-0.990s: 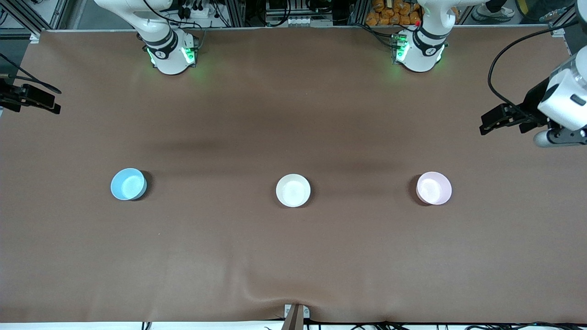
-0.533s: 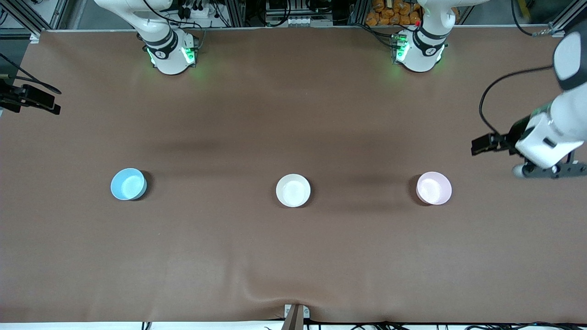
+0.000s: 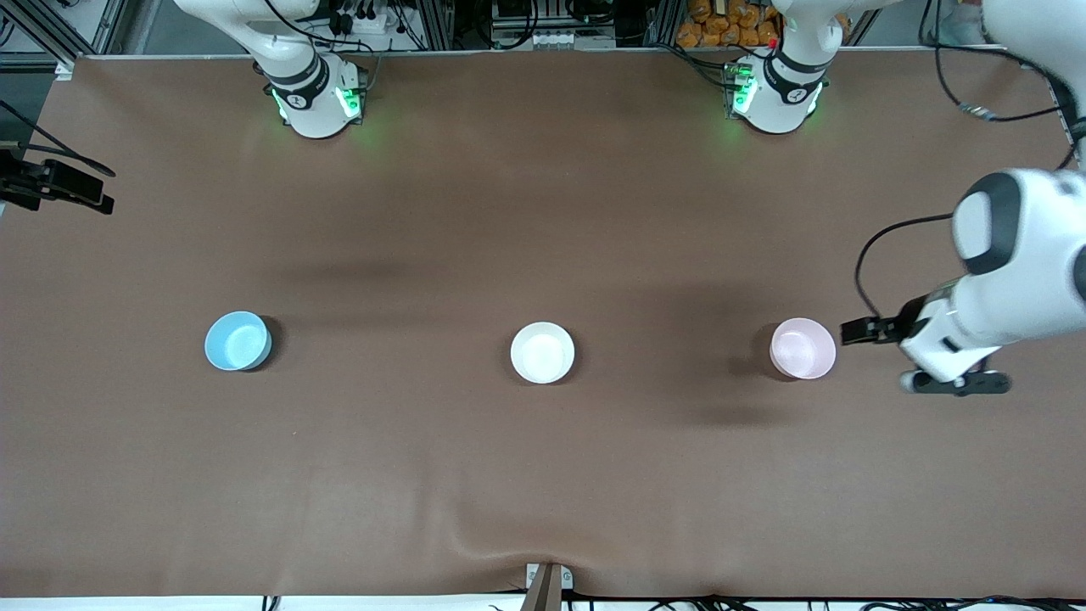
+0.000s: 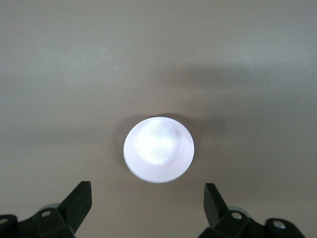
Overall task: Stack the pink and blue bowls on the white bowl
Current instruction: 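Move the left gripper to the pink bowl and grasp its rim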
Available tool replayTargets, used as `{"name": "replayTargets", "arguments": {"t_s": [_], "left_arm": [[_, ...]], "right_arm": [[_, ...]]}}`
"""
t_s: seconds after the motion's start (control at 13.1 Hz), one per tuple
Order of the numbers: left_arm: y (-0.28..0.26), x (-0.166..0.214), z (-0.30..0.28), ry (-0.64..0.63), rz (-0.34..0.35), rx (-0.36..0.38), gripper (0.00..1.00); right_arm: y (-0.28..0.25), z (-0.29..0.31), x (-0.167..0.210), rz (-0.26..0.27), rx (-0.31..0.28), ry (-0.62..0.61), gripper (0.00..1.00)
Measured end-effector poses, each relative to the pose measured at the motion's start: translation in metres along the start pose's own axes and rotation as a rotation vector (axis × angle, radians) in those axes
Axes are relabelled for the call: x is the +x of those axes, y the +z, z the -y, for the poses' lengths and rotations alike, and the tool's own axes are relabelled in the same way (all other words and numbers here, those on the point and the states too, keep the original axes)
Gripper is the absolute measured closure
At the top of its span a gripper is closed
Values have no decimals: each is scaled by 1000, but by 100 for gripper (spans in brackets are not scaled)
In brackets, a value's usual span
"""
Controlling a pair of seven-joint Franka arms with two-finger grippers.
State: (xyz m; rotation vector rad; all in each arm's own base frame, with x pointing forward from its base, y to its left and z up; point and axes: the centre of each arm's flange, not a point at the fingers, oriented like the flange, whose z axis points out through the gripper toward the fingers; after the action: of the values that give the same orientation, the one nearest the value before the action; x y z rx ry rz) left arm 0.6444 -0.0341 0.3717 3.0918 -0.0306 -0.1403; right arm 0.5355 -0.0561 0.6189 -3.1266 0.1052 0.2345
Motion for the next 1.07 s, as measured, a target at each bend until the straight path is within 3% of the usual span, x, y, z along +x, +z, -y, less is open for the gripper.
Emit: {"name": "replayTargets", "arguments": {"t_s": [0.76, 0.99, 1.07], "left_arm": [[130, 4, 26, 48, 17, 65, 0], [142, 2, 54, 72, 11, 68, 4], [147, 0, 63, 77, 8, 65, 13]], "right_arm": [[1, 4, 4, -9, -2, -8, 0], [4, 5, 6, -5, -2, -9, 0], [5, 5, 7, -4, -2, -9, 0]]}}
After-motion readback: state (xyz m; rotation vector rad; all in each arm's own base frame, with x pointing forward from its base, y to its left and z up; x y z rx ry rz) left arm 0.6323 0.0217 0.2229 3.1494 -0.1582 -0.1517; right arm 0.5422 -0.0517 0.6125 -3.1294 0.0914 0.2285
